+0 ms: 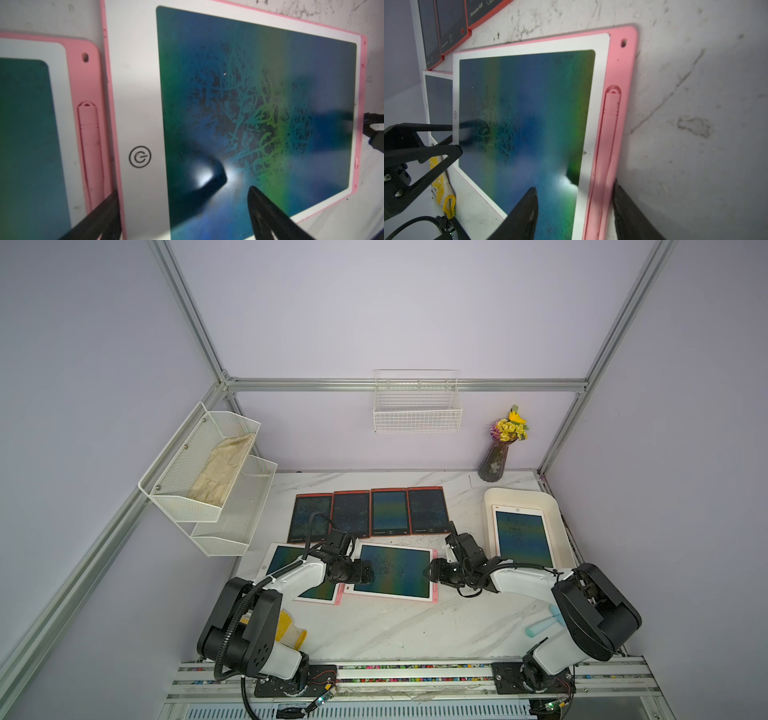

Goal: Take out the writing tablet from the storage box
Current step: Move the writing tablet to the center of the board, then pick up the writing tablet from the storage box.

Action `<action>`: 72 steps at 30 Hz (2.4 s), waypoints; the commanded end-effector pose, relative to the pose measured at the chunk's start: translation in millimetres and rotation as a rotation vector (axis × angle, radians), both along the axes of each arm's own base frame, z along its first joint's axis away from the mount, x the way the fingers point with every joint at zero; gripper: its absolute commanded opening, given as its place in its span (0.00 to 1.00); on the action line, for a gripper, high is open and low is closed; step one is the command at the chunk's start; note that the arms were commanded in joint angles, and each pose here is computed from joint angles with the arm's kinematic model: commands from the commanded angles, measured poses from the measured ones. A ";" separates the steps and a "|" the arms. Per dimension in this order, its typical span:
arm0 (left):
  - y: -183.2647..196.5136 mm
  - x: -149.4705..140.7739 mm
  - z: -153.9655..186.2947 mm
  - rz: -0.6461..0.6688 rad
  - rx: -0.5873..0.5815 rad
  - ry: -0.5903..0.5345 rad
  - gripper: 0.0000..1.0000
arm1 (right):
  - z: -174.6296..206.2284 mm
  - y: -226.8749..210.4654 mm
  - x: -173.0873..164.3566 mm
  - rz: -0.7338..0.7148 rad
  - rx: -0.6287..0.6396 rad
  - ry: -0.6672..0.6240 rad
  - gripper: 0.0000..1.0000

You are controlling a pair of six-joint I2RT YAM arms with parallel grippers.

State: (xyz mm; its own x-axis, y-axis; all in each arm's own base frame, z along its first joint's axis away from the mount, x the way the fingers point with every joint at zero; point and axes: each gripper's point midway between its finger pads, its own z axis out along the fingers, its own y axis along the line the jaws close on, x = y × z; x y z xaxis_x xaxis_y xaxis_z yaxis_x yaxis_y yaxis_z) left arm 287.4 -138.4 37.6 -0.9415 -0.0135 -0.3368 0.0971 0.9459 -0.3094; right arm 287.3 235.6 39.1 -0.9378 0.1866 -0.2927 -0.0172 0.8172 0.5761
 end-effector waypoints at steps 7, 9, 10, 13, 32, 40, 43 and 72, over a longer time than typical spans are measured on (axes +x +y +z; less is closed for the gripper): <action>10.0 -19.5 -9.8 0.034 0.040 0.068 0.99 | -5.1 0.3 7.9 -0.001 -0.026 -0.004 0.65; 10.4 -17.5 -7.0 0.042 0.039 0.055 1.00 | -5.2 2.2 9.5 0.011 -0.024 -0.004 0.65; 9.6 -15.4 -3.9 0.043 0.034 0.042 1.00 | -5.9 3.1 10.3 0.015 -0.024 -0.002 0.65; 5.1 -6.0 15.3 0.032 0.006 -0.027 1.00 | -8.0 7.0 13.6 0.032 -0.026 -0.003 0.65; -4.7 21.4 115.1 0.025 -0.094 -0.309 1.00 | -12.1 29.1 19.2 0.121 0.031 0.010 0.65; -22.5 25.5 130.3 -0.076 -0.070 -0.364 1.00 | 2.8 5.1 36.2 0.060 -0.077 -0.027 0.66; -28.9 30.2 136.2 -0.095 -0.008 -0.380 1.00 | 19.4 -12.1 47.3 0.023 -0.085 -0.055 0.66; -290.3 107.7 128.0 -0.524 -0.158 -0.335 1.00 | 105.9 -320.4 172.1 -0.653 -0.330 -0.266 0.69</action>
State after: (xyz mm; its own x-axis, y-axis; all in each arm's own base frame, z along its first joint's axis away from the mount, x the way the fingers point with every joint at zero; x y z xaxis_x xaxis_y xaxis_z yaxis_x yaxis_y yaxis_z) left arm 387.7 -400.1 121.0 -0.7313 0.3686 -0.5739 0.5953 0.7555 -0.2734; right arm 450.5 -72.8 158.6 -0.5577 0.5555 -0.6167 0.3843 0.8314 0.4013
